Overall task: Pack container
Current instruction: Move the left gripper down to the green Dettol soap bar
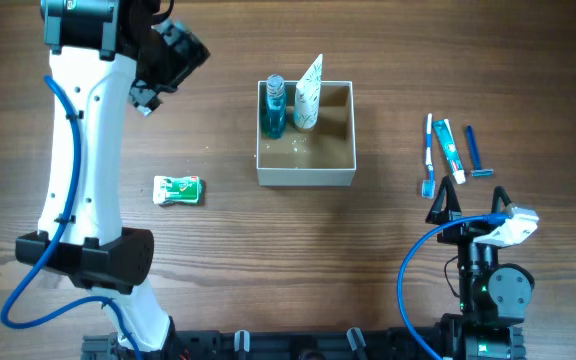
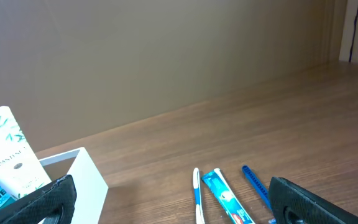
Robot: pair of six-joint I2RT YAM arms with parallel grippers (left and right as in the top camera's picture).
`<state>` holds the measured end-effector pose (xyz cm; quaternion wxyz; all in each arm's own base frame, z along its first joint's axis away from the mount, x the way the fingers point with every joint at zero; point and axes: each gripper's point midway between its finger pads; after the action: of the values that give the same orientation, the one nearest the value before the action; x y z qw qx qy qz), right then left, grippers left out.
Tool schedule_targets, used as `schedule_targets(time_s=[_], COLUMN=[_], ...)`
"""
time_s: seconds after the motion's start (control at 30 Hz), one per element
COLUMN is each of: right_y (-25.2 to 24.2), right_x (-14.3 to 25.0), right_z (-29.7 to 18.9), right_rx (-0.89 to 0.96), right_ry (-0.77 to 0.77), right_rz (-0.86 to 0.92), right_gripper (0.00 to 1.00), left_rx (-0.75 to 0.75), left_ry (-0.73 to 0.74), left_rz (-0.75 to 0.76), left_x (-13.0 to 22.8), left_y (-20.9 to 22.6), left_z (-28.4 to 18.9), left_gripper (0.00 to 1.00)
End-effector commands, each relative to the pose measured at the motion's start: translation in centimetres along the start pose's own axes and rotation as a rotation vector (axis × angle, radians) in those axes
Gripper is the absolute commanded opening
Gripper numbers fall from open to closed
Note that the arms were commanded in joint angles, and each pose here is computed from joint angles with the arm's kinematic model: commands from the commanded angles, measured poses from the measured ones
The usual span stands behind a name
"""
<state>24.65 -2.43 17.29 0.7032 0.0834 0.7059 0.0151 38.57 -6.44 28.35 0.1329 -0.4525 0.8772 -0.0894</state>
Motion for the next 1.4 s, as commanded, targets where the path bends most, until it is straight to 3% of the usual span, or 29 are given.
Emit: schedule_targets(time_s=[0.0, 0.43, 0.8, 1.37], right_y=[0.0, 0.0, 0.0, 0.0], right_x=[0.0, 0.0, 0.0, 0.0], right_z=[0.0, 0.0, 0.0, 0.0], right_rx=[0.000, 0.000, 0.000, 0.000], right_ry=[-0.001, -0.002, -0.002, -0.001], right_rz=[-0.007, -0.007, -0.007, -0.007], right_gripper=[1.00, 1.00, 1.00, 1.00], left_rx=[-0.090, -0.486, -0.561, -0.485], left_ry=[-0.035, 0.065, 0.130, 0.137], left_rz=[-0.236, -0.517, -0.557, -0.506], left_x=[-0.5, 3.7, 5.3, 6.0], left_y=[1.7, 9.7, 13.1, 15.0], left_z=[1.6, 9.8, 15.4, 21.7], left_gripper=[1.00, 1.00, 1.00, 1.00])
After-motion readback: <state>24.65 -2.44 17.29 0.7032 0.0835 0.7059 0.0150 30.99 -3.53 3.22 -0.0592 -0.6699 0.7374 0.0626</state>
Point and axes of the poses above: each gripper's point midway between its finger pads, its own z axis out along the fingers, its own y axis along the line the jaws close on, x = y × z, and after that the axes turned 8 degrees about -z, right-handed
